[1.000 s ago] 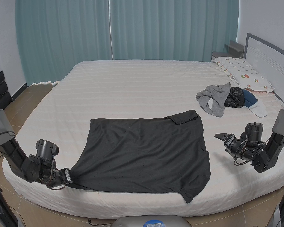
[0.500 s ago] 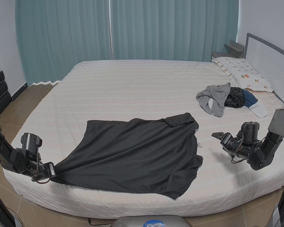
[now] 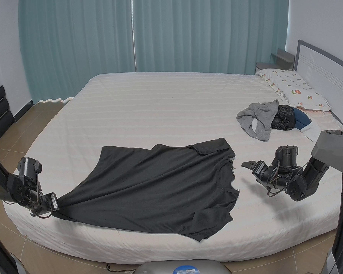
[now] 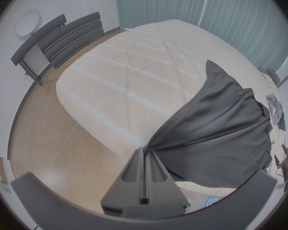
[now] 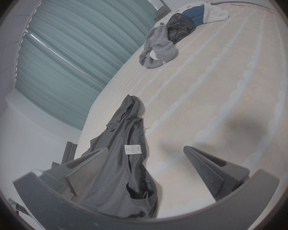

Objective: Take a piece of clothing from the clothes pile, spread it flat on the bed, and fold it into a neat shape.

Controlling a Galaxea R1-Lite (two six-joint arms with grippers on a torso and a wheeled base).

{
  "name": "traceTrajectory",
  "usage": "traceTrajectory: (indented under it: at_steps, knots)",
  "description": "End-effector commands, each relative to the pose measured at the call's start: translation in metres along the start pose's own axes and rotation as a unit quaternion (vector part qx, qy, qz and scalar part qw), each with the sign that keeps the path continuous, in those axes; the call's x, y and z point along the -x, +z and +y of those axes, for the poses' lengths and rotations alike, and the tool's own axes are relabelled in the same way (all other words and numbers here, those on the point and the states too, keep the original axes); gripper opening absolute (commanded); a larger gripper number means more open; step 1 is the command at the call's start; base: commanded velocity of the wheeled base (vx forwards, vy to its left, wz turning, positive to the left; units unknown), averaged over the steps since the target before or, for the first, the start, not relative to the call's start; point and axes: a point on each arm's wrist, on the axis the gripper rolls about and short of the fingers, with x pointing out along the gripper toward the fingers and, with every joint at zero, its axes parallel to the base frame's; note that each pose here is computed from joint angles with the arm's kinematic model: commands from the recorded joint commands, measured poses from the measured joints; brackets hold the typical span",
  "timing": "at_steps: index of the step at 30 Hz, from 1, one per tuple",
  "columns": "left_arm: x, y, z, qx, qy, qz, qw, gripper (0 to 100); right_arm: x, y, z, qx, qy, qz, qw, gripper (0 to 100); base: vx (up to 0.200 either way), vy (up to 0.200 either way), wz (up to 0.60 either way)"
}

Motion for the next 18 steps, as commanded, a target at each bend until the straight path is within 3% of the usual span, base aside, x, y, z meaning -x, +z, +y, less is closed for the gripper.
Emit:
traceTrajectory:
  at_steps: [1,8,18]
  knots:
    - [-0.003,0.006,0.009,0.011,0.019,-0.007,0.9997,0,-0.018,-0.014,0.011,0.011,0.007,0.021,0.9997,100,0.000,0.000,0.00]
    - [-0.005,0.016,0.022,0.026,0.032,-0.016,0.9990,0,-0.041,-0.025,0.017,0.018,0.004,0.043,0.9989,100,0.000,0.000,0.00]
    - [-0.023,0.017,0.023,0.026,0.037,0.005,0.9990,0,-0.060,-0.036,0.029,0.028,0.005,0.065,0.9974,100,0.000,0.000,0.00]
